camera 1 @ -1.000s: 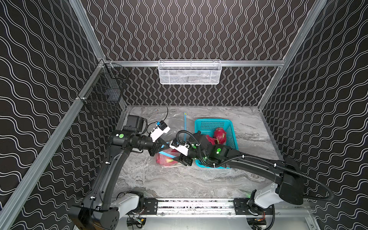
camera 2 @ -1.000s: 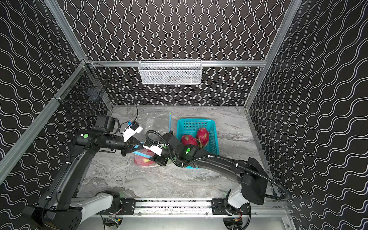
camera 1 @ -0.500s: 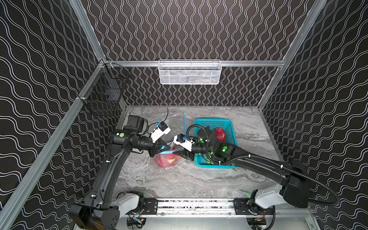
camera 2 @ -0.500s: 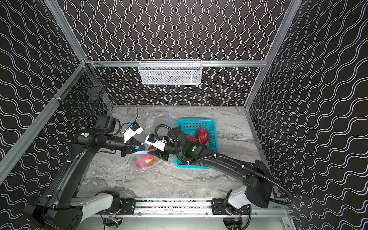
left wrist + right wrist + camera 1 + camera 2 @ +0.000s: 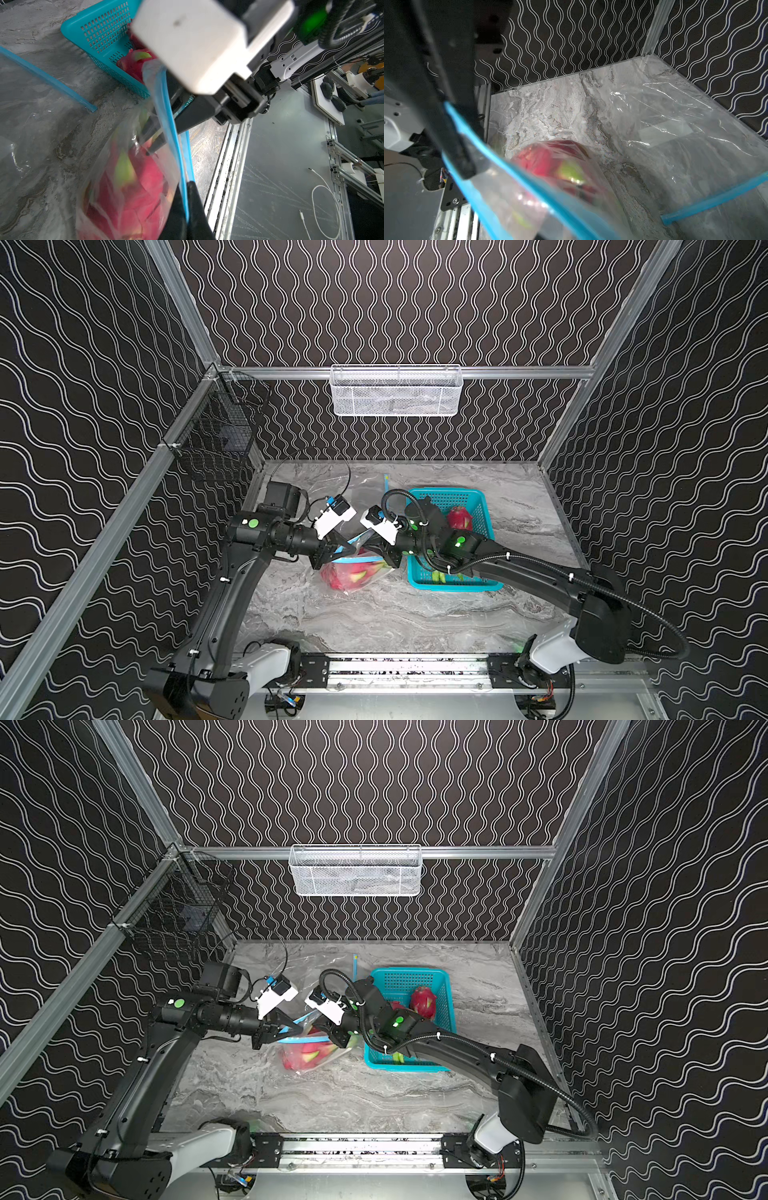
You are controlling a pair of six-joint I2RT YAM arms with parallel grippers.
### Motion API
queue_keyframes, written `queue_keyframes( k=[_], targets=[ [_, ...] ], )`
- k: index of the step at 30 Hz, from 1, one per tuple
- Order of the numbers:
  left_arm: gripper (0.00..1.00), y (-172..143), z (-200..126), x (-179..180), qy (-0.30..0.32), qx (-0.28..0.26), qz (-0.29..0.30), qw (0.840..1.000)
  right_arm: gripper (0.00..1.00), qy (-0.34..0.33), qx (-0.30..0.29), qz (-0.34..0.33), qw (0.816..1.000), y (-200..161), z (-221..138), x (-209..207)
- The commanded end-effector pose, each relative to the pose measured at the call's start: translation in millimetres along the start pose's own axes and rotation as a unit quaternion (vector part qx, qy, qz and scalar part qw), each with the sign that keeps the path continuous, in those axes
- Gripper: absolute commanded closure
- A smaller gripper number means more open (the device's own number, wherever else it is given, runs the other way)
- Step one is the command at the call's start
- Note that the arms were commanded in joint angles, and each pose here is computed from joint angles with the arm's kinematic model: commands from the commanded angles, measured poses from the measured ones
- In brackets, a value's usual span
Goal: Open the zip-top bag and take out the dragon fruit
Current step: Pick up the dragon fruit from the zipper food storage bag.
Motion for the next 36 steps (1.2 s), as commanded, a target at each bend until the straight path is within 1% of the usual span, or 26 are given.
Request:
queue_keyframes(
  k=[1,3,7,10,14,21,25,27,28,32,34,36],
  targets=[
    [1.0,3.0,-2.6,-6.4,-0.014,-0.008,0.004,1.0,0.69,-0.016,0.007,-0.003,1.0,-5.4,5.1,-1.0],
    [1.0,3.4,-2.9,-6.0,-0.013,-0.007,0.005,1.0,0.6,0.001,0.013,-0.005,1.0,-14.7,8.6,5.4],
    [1.0,3.3,-2.1,-4.4,-0.011,-0.006,0.004,1.0,0.51,0.04,0.019,-0.002,0.999,-25.1,12.4,15.5],
    [1.0,3.0,-1.6,-2.4,-0.007,-0.005,0.003,1.0,0.49,0.057,0.017,0.015,0.998,-25.0,16.9,18.9],
    [1.0,2.3,-1.0,-0.8,-0.003,-0.001,0.004,1.0,0.46,0.079,-0.006,0.047,0.996,-19.9,26.6,27.2],
    [1.0,4.2,-2.1,-0.8,-0.001,-0.003,0.006,1.0,0.47,0.055,-0.073,0.123,0.988,-7.0,41.0,17.7],
    [1.0,4.1,-2.6,-1.5,-0.001,-0.003,0.006,1.0,0.54,0.028,-0.129,0.181,0.975,2.4,43.1,7.0],
    [1.0,3.7,-2.2,-1.5,-0.002,-0.003,0.006,1.0,0.6,0.017,-0.158,0.202,0.966,7.8,42.7,2.8],
    [1.0,3.5,-2.1,-1.5,-0.002,-0.003,0.006,1.0,0.64,0.011,-0.166,0.213,0.963,9.5,44.2,0.7],
    [1.0,4.4,-2.7,-1.5,-0.002,-0.002,0.008,1.0,0.78,-0.018,-0.182,0.243,0.953,8.2,50.4,-2.4],
    [1.0,4.6,-3.6,-1.9,0.001,-0.002,0.013,1.0,0.87,-0.018,-0.182,0.253,0.95,7.8,52.5,-1.6],
    [1.0,3.8,-4.1,-1.6,0.005,0.001,0.018,1.0,0.92,-0.015,-0.178,0.261,0.949,6.2,54.0,-0.2]
  ],
)
Point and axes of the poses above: each gripper's point midway between its finger pads, its own z axis out along the fingers, its own x axis along the line the jaws close on, y = z × x, the point moved 5 cm from there along -z, back along the fingers, and after that the axes turned 2 degrees about z, right-handed, at the moved point
